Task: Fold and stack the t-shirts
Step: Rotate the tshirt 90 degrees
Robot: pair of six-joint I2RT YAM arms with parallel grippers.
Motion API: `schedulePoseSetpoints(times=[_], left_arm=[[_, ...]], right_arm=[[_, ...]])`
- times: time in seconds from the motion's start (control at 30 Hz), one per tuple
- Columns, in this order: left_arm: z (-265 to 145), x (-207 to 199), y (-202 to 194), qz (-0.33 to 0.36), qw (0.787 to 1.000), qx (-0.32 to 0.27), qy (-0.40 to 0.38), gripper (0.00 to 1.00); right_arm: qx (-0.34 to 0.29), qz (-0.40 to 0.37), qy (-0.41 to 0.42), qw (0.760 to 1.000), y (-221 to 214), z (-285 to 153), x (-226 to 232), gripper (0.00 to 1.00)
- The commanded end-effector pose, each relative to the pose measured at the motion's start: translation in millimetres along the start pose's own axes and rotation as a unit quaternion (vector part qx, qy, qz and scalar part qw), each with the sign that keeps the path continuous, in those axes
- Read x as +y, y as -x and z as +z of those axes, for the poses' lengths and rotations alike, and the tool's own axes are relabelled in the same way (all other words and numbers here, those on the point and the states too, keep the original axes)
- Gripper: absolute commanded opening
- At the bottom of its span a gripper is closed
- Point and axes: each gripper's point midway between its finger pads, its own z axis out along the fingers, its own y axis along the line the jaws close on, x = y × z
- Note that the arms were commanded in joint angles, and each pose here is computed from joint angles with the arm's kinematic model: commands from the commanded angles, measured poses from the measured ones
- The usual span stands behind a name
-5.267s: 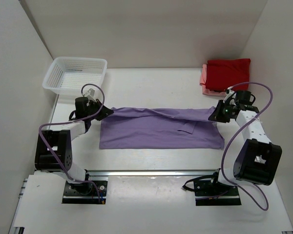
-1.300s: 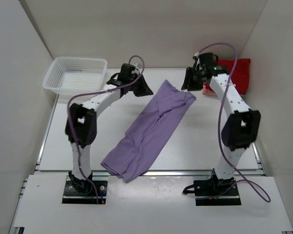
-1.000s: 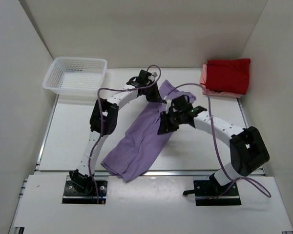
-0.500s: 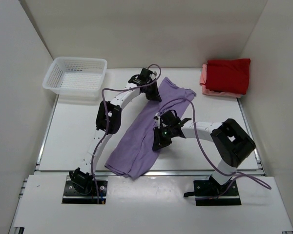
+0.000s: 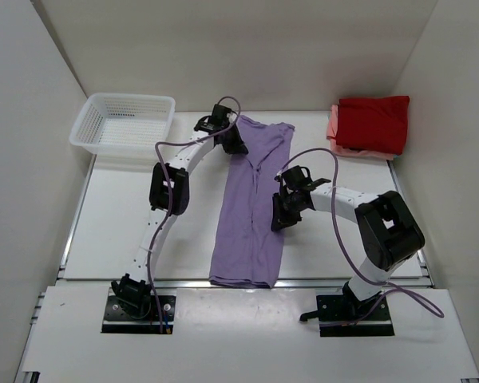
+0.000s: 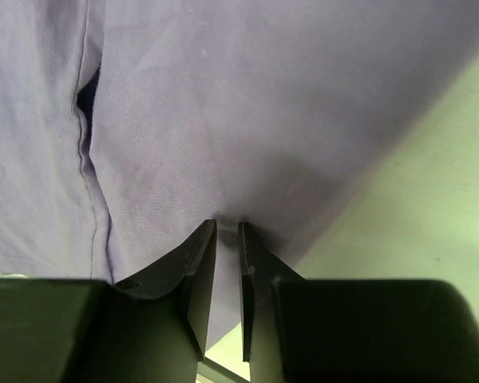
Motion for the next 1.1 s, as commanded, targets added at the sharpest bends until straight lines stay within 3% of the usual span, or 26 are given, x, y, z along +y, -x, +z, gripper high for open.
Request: schedulePoseSetpoints(times=[0.0, 0.17, 0.37, 0.57, 0.93, 1.07], left_arm=[[-6, 47, 34, -0.042, 0.997, -0.040, 0.052, 0.11], [-3, 71, 57, -0.075, 0.995, -0.057, 0.037, 0.10], [-3, 69, 71, -0.087, 0.993, -0.077, 0.016, 0.10], [-19, 47, 78, -0.047, 0.994, -0.093, 0.016, 0.11], [-26, 107, 98, -0.062, 0.988, -0.114, 0.080, 0.10], [-39, 85, 124, -0.053, 0.987, -0.146, 0.039, 0.11]], right_arm=[[0.032, -0.018, -0.054, 0.998, -21, 0, -30, 0.16], [0.033, -0.027, -0.066, 0.997, -6, 9, -34, 0.16], [0.043, -0.016, -0.090, 0.995, 11, 18, -47, 0.17], [0.022, -0.014, -0.090, 0.996, 29, 11, -45, 0.18], [0.011, -0.018, -0.097, 0.995, 41, 0, -47, 0.24], [-0.001, -0.039, -0.099, 0.994, 47, -4, -40, 0.26]])
